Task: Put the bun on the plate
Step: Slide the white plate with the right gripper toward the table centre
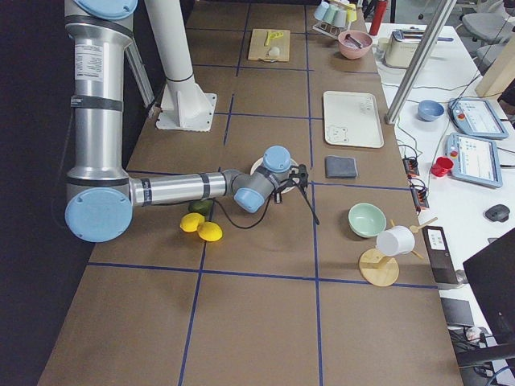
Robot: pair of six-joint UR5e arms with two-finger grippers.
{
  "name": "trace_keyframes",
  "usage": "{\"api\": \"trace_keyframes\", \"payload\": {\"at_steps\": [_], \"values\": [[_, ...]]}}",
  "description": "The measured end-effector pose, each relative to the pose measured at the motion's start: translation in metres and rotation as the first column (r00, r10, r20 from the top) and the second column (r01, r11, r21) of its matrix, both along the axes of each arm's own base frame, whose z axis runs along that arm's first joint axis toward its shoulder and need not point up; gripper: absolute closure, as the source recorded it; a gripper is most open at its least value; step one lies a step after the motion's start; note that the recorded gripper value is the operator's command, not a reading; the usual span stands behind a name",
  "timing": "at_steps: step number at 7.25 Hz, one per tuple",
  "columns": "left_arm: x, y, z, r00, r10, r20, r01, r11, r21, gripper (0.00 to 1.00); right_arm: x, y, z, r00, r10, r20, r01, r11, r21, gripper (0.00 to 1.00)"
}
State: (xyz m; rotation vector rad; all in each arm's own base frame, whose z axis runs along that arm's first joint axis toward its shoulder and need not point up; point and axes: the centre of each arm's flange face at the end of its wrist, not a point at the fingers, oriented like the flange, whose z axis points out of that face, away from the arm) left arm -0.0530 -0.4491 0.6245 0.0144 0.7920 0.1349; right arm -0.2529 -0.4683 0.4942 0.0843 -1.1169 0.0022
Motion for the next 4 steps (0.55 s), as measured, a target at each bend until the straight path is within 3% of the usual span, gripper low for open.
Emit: {"api": "trace_keyframes", "payload": {"at_steps": [2,4], "values": [[0.000,-0.001,-0.001,1.000,0.000,0.000,0.000,1.000,0.002,0.00,-0.077,-0.011,-0.082,0.997,0.024,0.079,-0.021,0.999,-0.035,1.00],[0.001,-0.001,-0.001,1.000,0.002,-0.001,-0.002,1.000,0.002,0.00,-0.160,0.007,-0.143,0.993,0.064,0.101,-0.058,0.996,-0.062,1.00]]}}
